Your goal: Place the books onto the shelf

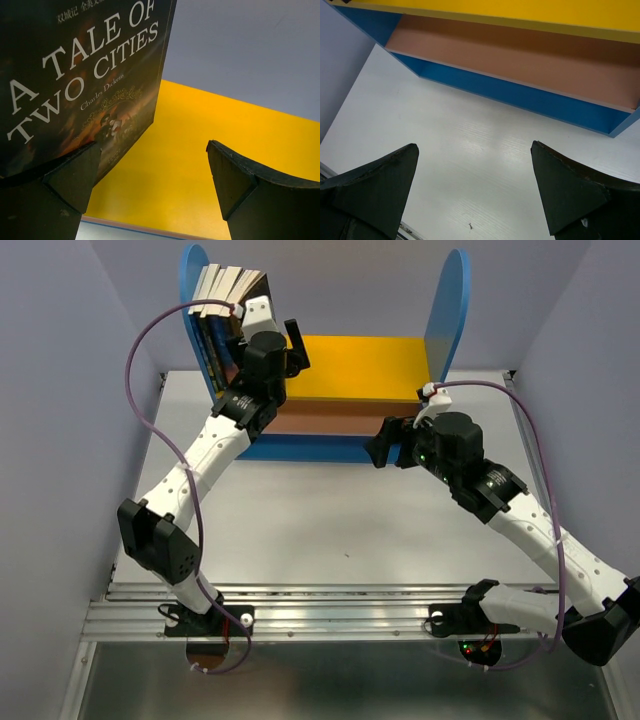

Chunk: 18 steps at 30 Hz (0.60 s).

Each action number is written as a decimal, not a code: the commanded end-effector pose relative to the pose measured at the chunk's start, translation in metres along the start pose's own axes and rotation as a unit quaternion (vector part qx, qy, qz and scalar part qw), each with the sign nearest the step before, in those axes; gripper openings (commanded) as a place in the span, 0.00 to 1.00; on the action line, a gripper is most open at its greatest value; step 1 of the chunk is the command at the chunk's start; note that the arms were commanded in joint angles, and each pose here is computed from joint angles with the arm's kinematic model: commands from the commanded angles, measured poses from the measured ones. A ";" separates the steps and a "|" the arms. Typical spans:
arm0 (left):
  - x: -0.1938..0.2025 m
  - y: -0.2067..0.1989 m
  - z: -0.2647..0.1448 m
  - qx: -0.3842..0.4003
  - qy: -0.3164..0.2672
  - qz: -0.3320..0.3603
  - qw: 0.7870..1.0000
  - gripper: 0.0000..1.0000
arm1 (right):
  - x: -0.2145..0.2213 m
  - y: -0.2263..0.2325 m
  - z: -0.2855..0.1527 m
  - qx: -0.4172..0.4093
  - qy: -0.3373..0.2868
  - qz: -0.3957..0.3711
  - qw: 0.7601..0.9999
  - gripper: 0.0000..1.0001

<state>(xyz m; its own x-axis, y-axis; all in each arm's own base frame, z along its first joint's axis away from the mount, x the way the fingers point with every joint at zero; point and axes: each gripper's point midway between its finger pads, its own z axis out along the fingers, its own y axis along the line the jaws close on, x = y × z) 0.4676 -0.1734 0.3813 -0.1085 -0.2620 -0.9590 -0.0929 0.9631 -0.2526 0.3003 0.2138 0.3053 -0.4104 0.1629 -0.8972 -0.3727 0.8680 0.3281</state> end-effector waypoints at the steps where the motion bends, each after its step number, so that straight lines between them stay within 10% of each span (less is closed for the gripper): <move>1: -0.035 0.007 0.006 -0.018 -0.067 -0.011 0.998 0.99 | -0.014 -0.002 -0.004 0.009 -0.022 -0.007 1.000 1.00; 18: -0.007 -0.049 0.014 0.098 -0.068 -0.023 0.993 0.99 | -0.013 -0.008 0.002 0.025 -0.025 -0.008 0.999 1.00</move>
<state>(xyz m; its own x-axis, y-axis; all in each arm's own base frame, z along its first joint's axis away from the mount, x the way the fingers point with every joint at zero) 0.4937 -0.1949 0.3845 -0.0156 -0.2714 -0.9623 -0.0044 0.9625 -0.2713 0.3046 0.2099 0.3032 -0.4039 0.1630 -0.9002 -0.3472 0.8831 0.3157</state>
